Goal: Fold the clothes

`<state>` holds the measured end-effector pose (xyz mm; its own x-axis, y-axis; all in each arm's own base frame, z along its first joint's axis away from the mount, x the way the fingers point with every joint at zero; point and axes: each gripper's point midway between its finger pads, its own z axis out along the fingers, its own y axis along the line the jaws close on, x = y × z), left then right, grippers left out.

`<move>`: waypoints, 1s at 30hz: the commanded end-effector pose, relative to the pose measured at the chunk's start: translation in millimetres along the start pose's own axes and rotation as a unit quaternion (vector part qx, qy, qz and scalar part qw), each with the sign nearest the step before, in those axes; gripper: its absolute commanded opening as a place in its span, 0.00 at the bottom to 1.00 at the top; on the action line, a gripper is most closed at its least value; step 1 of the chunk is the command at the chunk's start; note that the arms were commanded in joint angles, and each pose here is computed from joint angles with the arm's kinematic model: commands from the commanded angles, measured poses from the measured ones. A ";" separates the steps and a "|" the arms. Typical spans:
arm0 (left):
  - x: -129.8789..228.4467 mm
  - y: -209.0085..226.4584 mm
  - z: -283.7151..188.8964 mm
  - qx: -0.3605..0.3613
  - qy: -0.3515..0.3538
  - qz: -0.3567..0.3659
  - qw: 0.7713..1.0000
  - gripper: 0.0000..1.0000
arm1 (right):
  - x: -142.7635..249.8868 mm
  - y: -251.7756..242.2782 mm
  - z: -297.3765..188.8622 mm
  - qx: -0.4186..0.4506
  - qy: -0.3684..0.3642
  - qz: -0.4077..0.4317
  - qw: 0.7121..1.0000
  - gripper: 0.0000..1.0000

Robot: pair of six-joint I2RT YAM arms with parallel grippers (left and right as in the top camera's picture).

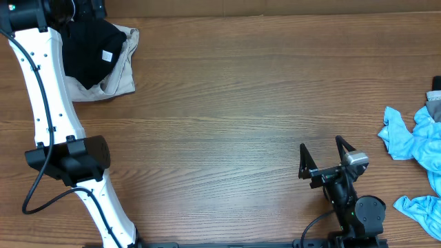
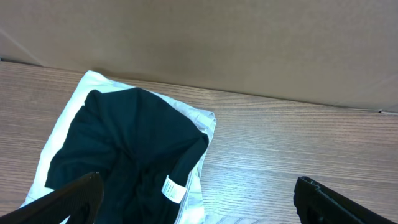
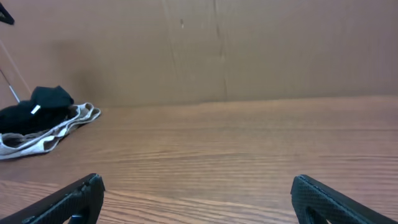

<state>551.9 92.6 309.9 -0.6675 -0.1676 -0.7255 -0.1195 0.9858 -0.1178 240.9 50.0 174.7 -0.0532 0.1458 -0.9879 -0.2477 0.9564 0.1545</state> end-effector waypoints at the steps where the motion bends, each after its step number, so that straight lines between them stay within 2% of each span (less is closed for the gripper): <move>1: -1.8 -3.1 -1.0 0.006 -0.003 -0.004 1.000 1.00 | 0.9 -1.3 -0.2 0.004 -0.004 0.003 1.000 1.00; 25: -1.4 -2.7 -0.6 0.005 -0.002 -0.004 1.000 1.00 | 1.2 -1.4 -0.1 0.004 -0.004 0.003 1.000 1.00; 30: -8.5 -6.8 -15.3 0.006 -0.017 0.000 1.000 1.00 | 1.2 -1.4 -0.1 0.004 -0.004 0.003 1.000 1.00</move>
<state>551.8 92.6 310.1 -0.6672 -0.1675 -0.7258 -0.1194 0.9858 -0.1177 241.1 48.9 175.0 -0.0507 0.1462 -0.9880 -0.2414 0.9581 0.1541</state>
